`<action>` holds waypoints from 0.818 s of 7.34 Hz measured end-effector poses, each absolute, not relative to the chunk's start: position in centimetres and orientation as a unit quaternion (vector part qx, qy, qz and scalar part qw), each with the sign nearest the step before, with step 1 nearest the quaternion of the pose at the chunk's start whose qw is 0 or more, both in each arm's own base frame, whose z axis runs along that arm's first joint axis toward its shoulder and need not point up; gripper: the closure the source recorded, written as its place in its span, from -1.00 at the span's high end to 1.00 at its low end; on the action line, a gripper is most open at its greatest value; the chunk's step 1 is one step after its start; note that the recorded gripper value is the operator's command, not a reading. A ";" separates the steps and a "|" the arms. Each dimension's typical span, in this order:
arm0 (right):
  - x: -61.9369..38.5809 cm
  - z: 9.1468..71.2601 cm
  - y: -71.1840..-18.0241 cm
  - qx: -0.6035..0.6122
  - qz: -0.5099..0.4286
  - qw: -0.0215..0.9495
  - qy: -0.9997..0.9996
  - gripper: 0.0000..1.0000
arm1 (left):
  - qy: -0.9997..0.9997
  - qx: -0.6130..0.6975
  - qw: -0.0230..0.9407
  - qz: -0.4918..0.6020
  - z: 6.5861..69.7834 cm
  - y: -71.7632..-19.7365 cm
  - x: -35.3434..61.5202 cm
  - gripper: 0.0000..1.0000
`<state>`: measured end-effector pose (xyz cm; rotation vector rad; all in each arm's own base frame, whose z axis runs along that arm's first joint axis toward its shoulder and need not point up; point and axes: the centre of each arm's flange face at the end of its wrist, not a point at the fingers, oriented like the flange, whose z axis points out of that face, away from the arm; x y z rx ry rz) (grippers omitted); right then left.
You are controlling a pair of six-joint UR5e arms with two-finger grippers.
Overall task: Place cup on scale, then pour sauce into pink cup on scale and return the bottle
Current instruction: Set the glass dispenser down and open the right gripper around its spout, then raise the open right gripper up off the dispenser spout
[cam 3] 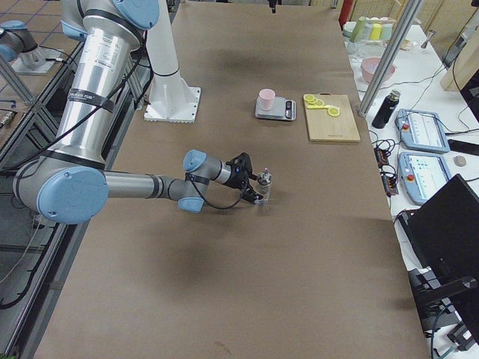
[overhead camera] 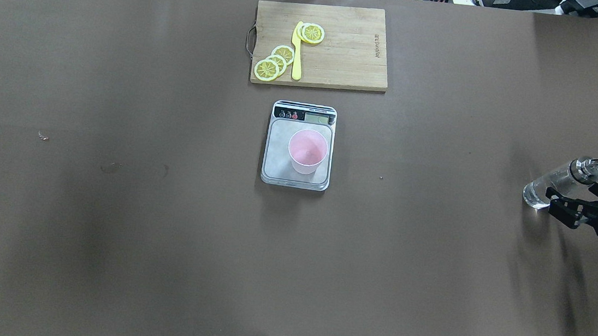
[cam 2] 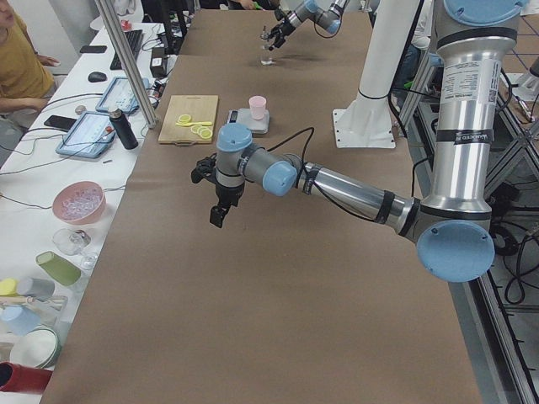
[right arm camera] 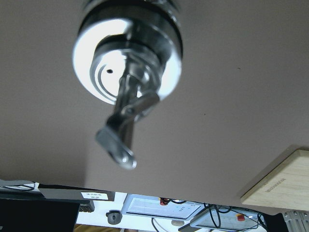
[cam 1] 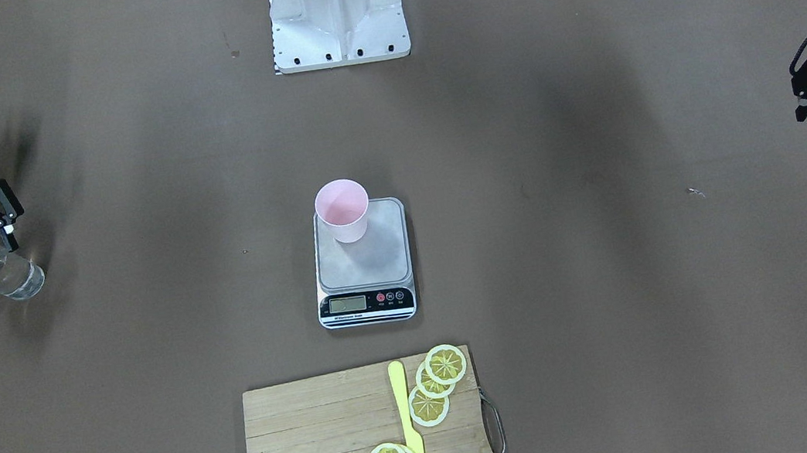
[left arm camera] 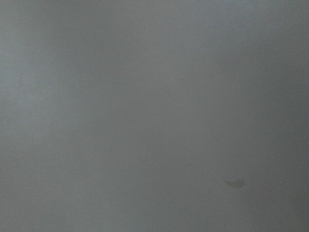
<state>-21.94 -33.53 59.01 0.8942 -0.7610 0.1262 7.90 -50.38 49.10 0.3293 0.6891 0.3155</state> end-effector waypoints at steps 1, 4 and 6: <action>-21.8 58.8 -33.3 0.417 0.055 0.831 -0.364 0.99 | 0.335 0.160 0.916 0.153 49.1 -50.4 7.9 0.95; -21.3 58.5 -32.4 0.396 0.040 0.835 -0.379 0.99 | 0.335 0.160 0.916 0.153 49.2 -50.4 7.9 0.95; -20.3 58.7 -32.3 0.384 0.037 0.839 -0.383 0.99 | 0.335 0.159 0.916 0.153 49.2 -50.4 7.9 0.95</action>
